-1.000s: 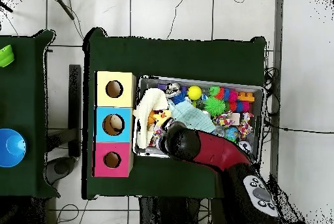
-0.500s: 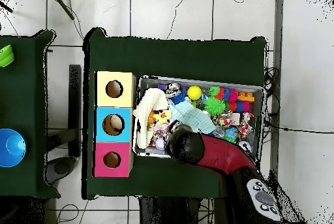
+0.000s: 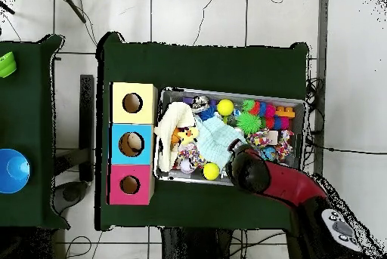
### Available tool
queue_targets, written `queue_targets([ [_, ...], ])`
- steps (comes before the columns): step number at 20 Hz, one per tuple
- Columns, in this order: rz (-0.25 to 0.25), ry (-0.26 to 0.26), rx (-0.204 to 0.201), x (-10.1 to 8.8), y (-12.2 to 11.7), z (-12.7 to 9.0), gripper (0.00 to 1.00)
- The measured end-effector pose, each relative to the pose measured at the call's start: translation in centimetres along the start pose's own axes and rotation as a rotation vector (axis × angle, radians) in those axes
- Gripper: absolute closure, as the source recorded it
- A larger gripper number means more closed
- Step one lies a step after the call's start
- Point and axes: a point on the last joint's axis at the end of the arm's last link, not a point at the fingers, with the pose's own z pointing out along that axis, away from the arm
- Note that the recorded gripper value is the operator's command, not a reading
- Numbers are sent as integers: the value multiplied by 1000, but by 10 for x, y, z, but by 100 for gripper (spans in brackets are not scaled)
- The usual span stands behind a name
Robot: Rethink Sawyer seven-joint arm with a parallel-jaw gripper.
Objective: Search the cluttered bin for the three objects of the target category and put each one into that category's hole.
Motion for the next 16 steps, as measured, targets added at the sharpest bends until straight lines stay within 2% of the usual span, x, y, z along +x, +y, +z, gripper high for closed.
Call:
queue_targets([
  [4, 7, -17, 12, -4, -15, 16, 100],
  [6, -5, -28, 22, -2, -14, 22, 100],
  [16, -126, -85, 45, 17, 26, 9, 100],
])
